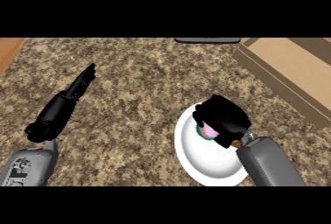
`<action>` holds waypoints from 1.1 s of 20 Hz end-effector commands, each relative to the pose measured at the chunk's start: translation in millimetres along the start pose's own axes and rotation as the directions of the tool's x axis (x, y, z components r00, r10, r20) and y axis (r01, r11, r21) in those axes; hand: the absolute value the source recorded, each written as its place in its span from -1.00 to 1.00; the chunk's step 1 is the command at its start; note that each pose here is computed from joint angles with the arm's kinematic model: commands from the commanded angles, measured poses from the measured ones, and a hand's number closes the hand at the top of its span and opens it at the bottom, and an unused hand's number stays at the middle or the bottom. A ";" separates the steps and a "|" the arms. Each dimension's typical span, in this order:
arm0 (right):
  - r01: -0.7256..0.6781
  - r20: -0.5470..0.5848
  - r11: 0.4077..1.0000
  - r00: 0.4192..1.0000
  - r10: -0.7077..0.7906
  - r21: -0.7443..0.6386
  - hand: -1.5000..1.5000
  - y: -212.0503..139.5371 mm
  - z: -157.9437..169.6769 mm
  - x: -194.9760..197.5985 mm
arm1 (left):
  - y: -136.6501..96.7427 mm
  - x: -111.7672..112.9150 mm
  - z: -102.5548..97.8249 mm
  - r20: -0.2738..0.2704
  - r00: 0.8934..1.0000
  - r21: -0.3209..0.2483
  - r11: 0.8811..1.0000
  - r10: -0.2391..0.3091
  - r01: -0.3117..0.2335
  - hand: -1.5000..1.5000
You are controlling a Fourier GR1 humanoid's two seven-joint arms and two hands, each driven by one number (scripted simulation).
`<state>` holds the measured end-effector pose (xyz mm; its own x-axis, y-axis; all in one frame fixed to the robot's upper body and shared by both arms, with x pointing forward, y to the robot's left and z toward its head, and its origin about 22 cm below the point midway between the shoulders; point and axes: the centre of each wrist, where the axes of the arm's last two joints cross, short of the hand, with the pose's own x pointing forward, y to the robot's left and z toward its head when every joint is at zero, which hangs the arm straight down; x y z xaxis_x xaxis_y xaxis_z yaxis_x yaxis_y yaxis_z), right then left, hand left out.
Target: Pick the cupcake from the plate and place it in the cardboard box
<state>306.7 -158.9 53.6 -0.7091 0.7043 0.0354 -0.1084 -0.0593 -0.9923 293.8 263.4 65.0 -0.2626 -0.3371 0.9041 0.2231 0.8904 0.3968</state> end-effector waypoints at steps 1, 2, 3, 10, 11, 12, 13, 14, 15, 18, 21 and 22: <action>0.210 -0.272 0.974 0.935 -0.226 -0.087 1.00 -9.5 -19.7 -39.9 | 3.2 9.2 -4.3 0.045 0.999 -0.018 1.000 -0.011 0.012 0.00; 0.196 -0.287 0.971 0.930 -0.229 -0.138 1.00 -27.7 -31.5 -41.4 | -9.4 1.8 -1.8 0.016 1.000 -0.028 1.000 0.002 -0.001 0.00; 0.173 -0.301 0.974 0.930 -0.211 -0.148 1.00 -38.1 -48.9 -39.1 | 0.9 4.1 -6.7 0.020 1.000 -0.024 1.000 0.007 -0.006 0.00; 0.028 -0.312 0.953 0.942 -0.126 -0.301 1.00 -106.6 -56.4 -79.0 | -7.8 4.2 0.6 -0.006 1.000 -0.016 1.000 -0.007 0.007 0.00; 0.037 -0.314 0.941 0.938 -0.149 -0.338 1.00 -120.3 -61.6 -73.3 | 13.0 13.0 -7.7 -0.008 1.000 -0.005 1.000 -0.005 0.005 0.00; 0.023 -0.361 0.925 0.917 -0.170 -0.378 1.00 -114.1 -63.9 -72.9 | 14.8 -0.1 -7.8 -0.003 1.000 0.000 1.000 -0.004 0.004 0.00; 0.034 -0.398 0.910 0.892 -0.214 -0.413 1.00 -130.7 -60.0 -85.3 | -1.4 10.9 -17.2 -0.012 1.000 0.002 1.000 -0.004 0.004 0.00; 0.007 -0.435 0.885 0.869 -0.236 -0.466 1.00 -153.7 -51.9 -90.6 | -1.2 -2.3 -4.1 -0.019 1.000 0.006 1.000 0.000 0.000 0.00; 0.027 -0.465 0.859 0.832 -0.302 -0.510 1.00 -145.9 -50.3 -92.1 | 2.2 10.5 -10.7 0.000 1.000 0.004 1.000 0.001 -0.001 0.00; 0.042 -0.520 0.802 0.741 -0.425 -0.595 1.00 -163.6 -37.7 -110.7 | 6.3 -4.9 12.6 0.004 1.000 -0.010 1.000 0.002 -0.002 0.00; -0.015 -0.572 0.771 0.680 -0.459 -0.636 1.00 -169.9 -15.7 -139.7 | 1.4 -0.4 -5.4 -0.016 1.000 -0.002 1.000 0.009 -0.009 0.00; -0.016 -0.605 0.786 0.648 -0.462 -0.618 1.00 -176.0 -14.7 -145.2 | -3.6 4.5 1.8 -0.006 1.000 -0.004 1.000 -0.013 0.013 0.00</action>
<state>430.8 -213.8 202.8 -0.1036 0.9303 0.3519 0.3068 0.3665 -0.8784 294.9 264.8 69.3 -0.2586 -0.3412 0.9037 0.2236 0.8890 0.3997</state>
